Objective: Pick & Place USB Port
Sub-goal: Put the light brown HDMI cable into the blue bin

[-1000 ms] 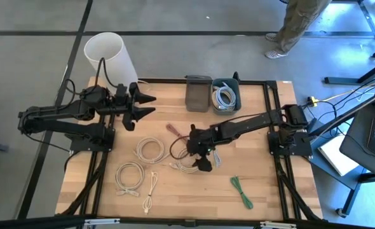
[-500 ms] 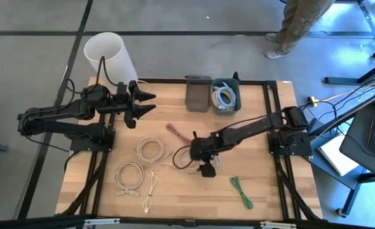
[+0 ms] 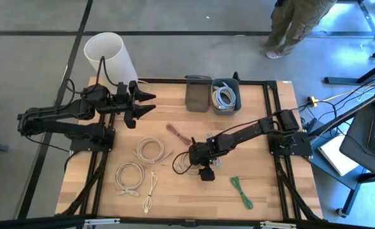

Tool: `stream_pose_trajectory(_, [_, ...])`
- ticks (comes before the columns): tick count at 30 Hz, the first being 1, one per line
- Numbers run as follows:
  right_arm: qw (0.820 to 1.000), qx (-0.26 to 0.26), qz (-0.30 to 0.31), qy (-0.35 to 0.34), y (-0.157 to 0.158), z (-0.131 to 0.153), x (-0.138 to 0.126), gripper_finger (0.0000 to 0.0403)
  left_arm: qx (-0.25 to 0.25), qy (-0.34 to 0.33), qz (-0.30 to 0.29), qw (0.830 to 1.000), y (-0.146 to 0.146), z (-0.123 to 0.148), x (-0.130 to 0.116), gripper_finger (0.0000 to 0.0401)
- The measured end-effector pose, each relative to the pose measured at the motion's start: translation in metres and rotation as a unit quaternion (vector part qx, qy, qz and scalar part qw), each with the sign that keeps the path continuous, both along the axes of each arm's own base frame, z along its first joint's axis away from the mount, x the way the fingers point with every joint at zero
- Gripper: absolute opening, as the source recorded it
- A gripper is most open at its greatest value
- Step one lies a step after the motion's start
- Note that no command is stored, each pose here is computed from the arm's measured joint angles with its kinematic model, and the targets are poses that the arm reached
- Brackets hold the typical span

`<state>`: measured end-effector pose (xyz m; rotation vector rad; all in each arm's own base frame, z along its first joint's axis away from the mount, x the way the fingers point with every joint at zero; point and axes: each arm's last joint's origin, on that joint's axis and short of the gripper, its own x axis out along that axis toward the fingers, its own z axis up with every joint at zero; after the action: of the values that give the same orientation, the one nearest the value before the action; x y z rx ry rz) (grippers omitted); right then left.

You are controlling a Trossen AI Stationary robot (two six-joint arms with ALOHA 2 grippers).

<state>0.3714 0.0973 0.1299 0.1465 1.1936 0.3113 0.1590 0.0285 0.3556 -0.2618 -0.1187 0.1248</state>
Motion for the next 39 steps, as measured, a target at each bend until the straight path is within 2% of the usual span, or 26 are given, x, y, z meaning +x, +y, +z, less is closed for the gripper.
stream_pose_trajectory(4, [1.0, -0.002, 0.003, 0.003, 0.002, -0.003, 0.0, 0.0268, 0.0, 0.0, 0.0, 1.0, 0.0, 0.0, 0.0, 0.0221])
stream_pose_trajectory(7, [1.0, -0.004, 0.011, 0.007, 0.004, -0.005, -0.001, 0.0245, -0.003, -0.003, -0.001, 1.0, 0.0, 0.0, 0.0, 0.0221])
stream_pose_trajectory(21, [0.998, 0.047, 0.019, 0.034, 0.01, -0.008, -0.004, 0.0026, -0.009, -0.005, -0.001, 1.0, 0.0, 0.001, 0.0, 0.0221])
stream_pose_trajectory(27, [0.998, 0.049, 0.005, 0.036, 0.01, -0.006, -0.004, 0.0024, -0.009, -0.005, -0.001, 1.0, 0.0, 0.001, 0.0, 0.0221])
stream_pose_trajectory(31, [1.0, 0.02, -0.006, 0.02, 0.01, 0.007, -0.001, 0.0019, -0.009, -0.005, -0.001, 1.0, 0.0, 0.001, 0.0, 0.0221])
stream_pose_trajectory(39, [0.995, -0.099, 0.008, -0.018, 0.007, 0.094, 0.017, 0.0017, -0.009, -0.005, 0.0, 1.0, 0.0, 0.001, 0.0, 0.0221])
